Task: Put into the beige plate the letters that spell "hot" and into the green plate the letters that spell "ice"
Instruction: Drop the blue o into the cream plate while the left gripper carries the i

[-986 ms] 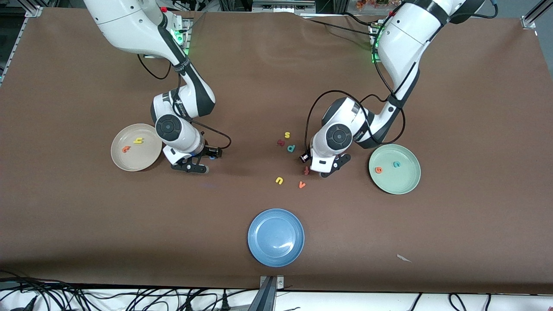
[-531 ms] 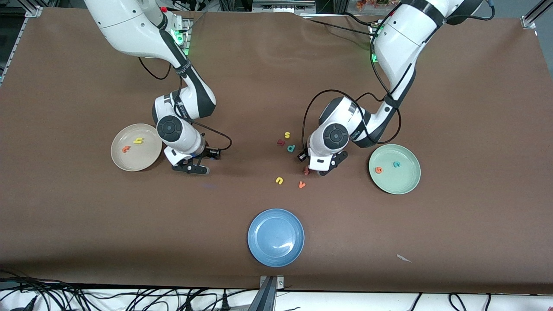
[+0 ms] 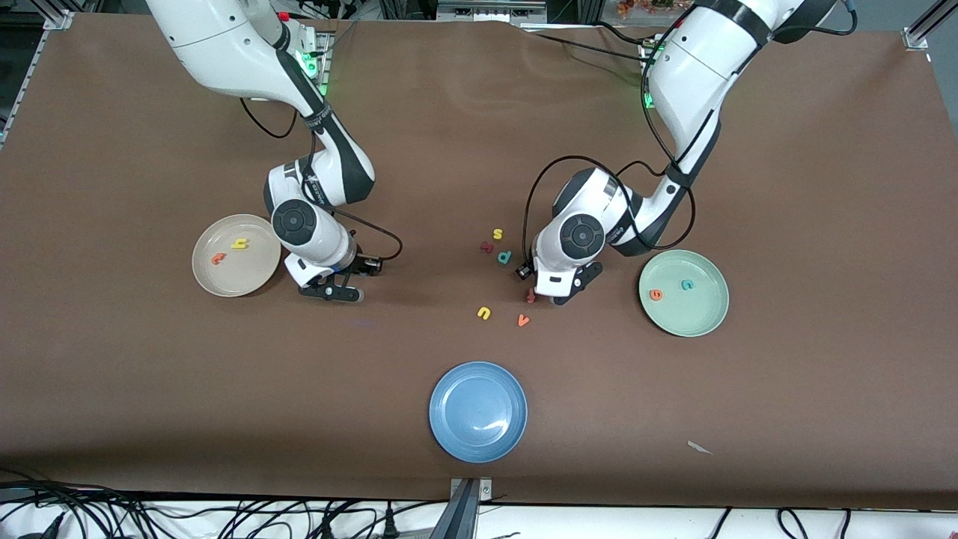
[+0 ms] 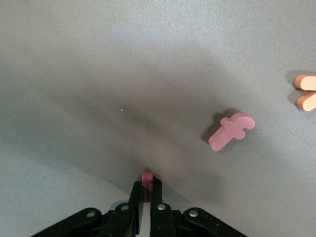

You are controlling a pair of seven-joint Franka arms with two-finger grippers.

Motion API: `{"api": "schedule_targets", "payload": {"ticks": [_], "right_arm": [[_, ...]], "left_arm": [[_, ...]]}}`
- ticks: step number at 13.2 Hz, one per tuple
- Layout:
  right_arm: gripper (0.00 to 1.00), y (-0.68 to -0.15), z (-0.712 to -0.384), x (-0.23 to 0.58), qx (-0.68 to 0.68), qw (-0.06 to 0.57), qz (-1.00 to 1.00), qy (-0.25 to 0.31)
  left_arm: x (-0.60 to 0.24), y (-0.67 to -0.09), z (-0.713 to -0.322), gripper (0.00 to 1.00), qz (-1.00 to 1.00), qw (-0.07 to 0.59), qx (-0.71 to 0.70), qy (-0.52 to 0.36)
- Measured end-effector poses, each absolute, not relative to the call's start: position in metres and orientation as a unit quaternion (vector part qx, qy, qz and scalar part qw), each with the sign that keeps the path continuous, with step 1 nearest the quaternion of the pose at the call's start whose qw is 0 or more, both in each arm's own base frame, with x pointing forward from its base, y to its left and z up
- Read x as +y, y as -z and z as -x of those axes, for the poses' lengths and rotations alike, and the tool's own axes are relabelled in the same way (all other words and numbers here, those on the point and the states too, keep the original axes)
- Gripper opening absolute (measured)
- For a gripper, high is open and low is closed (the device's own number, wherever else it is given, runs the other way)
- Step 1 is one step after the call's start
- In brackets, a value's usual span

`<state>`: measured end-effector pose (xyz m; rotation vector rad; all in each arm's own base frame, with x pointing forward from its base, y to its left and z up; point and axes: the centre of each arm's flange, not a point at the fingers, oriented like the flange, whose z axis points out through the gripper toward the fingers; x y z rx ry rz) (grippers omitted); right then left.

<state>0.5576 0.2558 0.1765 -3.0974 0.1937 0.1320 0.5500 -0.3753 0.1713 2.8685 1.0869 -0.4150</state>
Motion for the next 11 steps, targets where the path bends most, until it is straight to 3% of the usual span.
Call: {"api": "schedule_targets", "payload": {"ticks": [5,8,11], "right_arm": [[0.28,-0.177,-0.557,0.257,0.062,0.018,0.997,-0.042],[0.28,-0.179,-0.558,0.257,0.061,0.01,0.996,-0.06],[0.28,-0.222,-0.578,0.236,0.075,-0.013,0.993,-0.094]], "left_arm": [[-0.349,-0.212,-0.575,0.1,-0.923,0.008,0.357,0.143],[-0.313,-0.241,-0.592,0.1,-0.946,0.014,0.289,0.147],[-0.276,-0.241,-0.607,0.1,-0.968,0.03,0.199,0.153]]}}
